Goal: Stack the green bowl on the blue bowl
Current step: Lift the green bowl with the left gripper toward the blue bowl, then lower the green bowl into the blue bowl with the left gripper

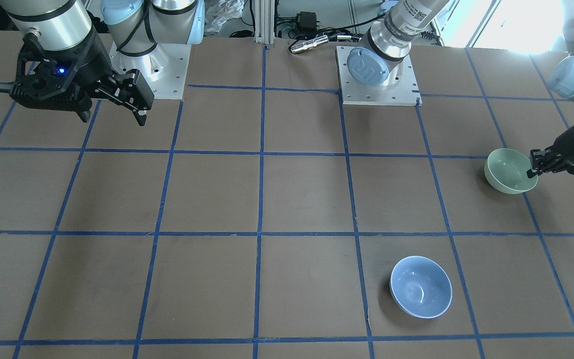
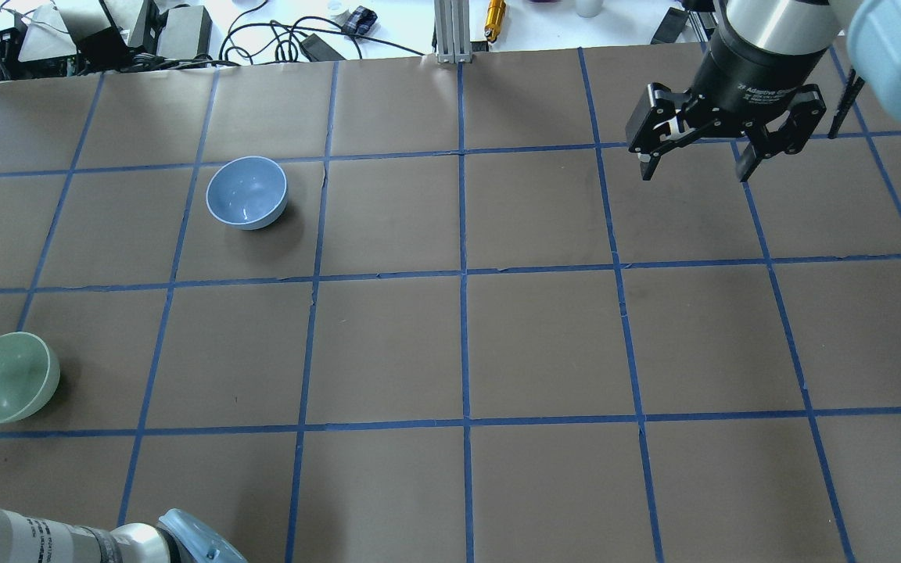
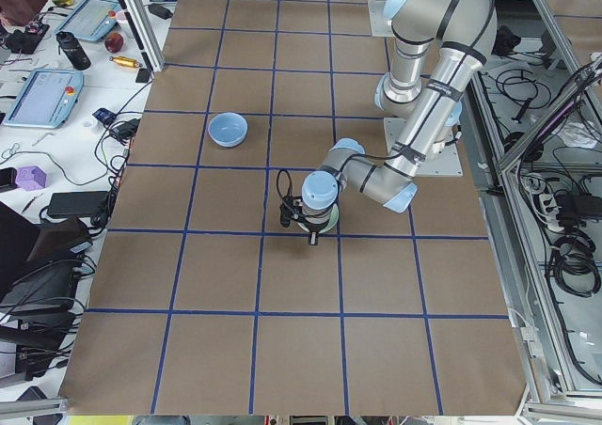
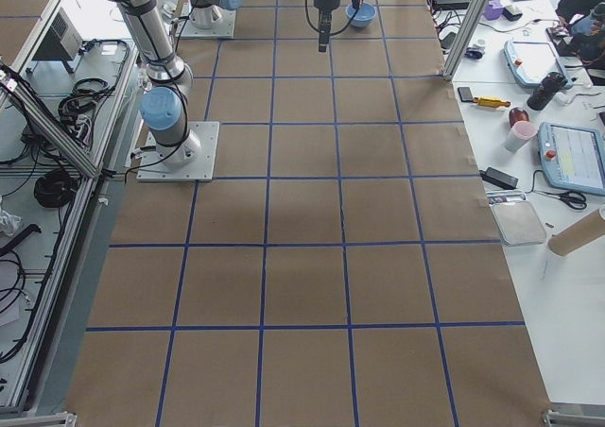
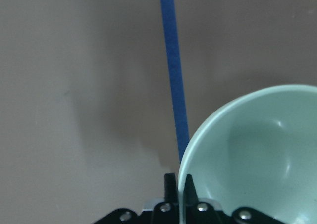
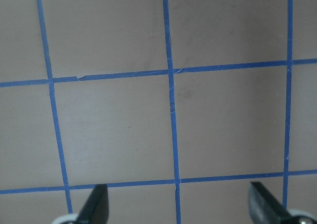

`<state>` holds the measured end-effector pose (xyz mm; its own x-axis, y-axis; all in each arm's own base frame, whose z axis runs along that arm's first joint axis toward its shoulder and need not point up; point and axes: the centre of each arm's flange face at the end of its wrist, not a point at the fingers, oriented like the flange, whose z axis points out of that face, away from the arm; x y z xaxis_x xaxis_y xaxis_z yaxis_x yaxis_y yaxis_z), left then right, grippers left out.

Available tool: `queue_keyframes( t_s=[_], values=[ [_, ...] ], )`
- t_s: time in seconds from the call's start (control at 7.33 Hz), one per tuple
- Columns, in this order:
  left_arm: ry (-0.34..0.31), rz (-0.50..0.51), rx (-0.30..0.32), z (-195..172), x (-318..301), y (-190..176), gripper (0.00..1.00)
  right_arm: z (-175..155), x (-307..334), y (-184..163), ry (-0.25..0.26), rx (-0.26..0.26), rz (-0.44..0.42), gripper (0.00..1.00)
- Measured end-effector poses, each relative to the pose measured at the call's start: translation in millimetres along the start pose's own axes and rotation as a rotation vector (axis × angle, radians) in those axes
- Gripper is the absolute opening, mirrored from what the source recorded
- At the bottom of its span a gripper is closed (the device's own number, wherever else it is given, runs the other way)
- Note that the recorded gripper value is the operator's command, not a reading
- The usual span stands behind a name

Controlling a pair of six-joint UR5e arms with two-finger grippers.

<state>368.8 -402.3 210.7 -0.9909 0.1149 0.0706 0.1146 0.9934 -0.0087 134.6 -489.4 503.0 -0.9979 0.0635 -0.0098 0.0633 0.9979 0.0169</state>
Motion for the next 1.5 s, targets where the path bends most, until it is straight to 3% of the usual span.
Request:
queue_keyframes(
  t_s=[0.27,0.68,1.09,1.5],
  values=[
    [-0.014,0.001,0.011,-35.6,18.5,-46.6,0.0,-0.1,0.0,-0.1,0.0,0.001,0.0,1.0],
    [-0.008,-0.003,0.001,-100.0,108.3,-165.3,0.0,0.5,0.0,0.1,0.0,-0.001,0.0,1.0],
    [-0.02,-0.075,0.013,-97.2,229.9,-241.8,0.0,0.2,0.0,0.0,0.0,-0.001,0.0,1.0],
    [-0.037,-0.163,0.056,-79.0,283.6,-291.7,0.0,0.0,0.0,0.0,0.0,0.0,0.0,1.0]
  ],
)
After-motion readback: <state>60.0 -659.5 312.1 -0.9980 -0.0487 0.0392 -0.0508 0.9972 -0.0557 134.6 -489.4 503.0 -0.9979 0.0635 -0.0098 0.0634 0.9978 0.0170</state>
